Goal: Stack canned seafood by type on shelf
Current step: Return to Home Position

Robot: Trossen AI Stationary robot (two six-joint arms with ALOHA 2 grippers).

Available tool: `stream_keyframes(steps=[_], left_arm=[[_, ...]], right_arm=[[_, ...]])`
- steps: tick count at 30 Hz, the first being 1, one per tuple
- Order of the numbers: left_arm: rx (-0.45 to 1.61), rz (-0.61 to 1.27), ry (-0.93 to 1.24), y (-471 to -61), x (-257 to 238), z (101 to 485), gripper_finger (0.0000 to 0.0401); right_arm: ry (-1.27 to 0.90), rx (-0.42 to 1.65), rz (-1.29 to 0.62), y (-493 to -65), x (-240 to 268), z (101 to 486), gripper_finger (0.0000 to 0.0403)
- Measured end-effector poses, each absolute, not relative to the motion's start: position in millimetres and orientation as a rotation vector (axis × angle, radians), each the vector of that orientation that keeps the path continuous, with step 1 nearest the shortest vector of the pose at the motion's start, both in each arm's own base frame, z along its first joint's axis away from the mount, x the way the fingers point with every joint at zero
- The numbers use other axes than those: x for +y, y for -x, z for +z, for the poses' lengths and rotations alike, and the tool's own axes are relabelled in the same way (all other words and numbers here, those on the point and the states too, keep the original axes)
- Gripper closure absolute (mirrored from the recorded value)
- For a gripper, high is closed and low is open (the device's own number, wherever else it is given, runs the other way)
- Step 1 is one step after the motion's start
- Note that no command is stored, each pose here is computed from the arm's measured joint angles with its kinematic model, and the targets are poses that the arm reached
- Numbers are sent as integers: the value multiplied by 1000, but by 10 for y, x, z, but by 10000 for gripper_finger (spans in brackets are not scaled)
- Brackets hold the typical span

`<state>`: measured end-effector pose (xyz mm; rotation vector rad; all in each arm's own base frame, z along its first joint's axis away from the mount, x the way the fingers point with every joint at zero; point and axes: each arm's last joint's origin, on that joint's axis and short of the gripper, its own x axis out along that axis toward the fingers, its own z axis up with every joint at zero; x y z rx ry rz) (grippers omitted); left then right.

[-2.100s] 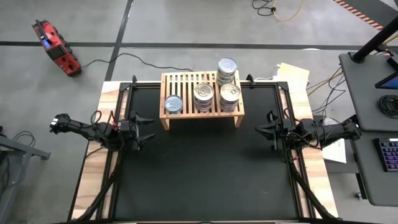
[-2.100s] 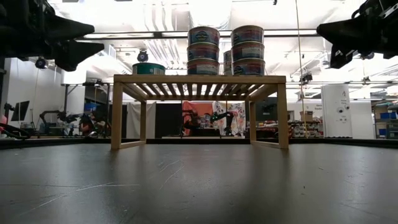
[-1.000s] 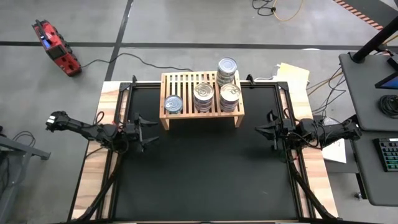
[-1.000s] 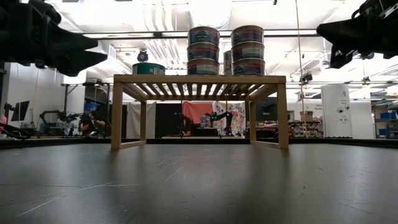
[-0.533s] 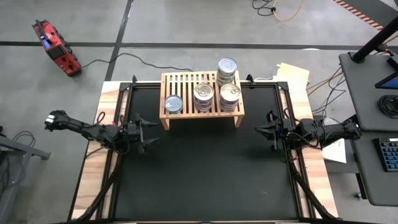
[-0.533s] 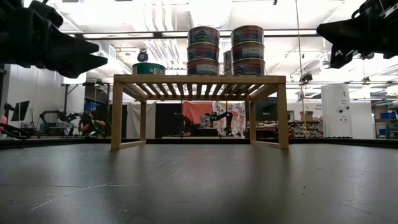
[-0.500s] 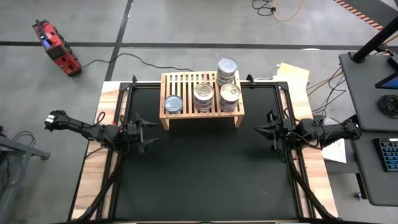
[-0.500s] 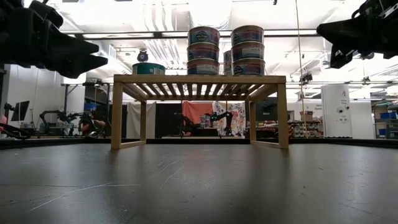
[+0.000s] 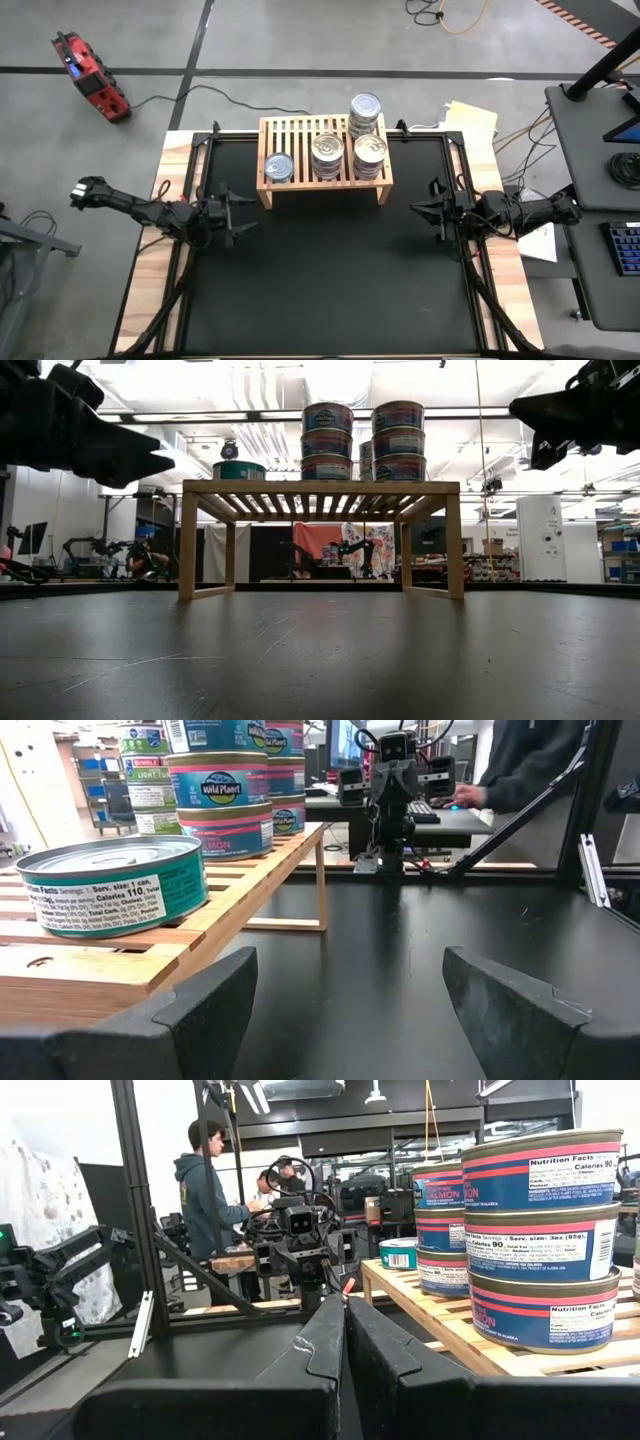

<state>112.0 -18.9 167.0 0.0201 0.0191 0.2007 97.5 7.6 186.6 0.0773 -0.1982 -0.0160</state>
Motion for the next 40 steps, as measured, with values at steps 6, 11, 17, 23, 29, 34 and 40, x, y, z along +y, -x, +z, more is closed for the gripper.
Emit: stream_keyframes(steps=[6,11,17,23,29,34,40], left_arm=[[31,201,-25,-1128,-191,1658,97],[41,200,-29,-1134,-193,1647,97],[52,201,-33,-1141,-195,1637,97],[60,200,-37,-1146,-196,1628,97],[67,200,-40,-1150,-198,1621,97],[67,200,-39,-1150,-198,1621,97],[69,200,-40,-1151,-198,1620,97]], right_arm=[[-77,-199,-16,-975,76,1867,394],[-77,-199,-16,-975,76,1867,394],[-77,-199,-16,-975,76,1867,394],[-77,-199,-16,-975,76,1867,394],[-77,-199,-16,-975,76,1867,394],[-77,-199,-16,-975,76,1867,394],[-77,-199,-16,-975,76,1867,394]])
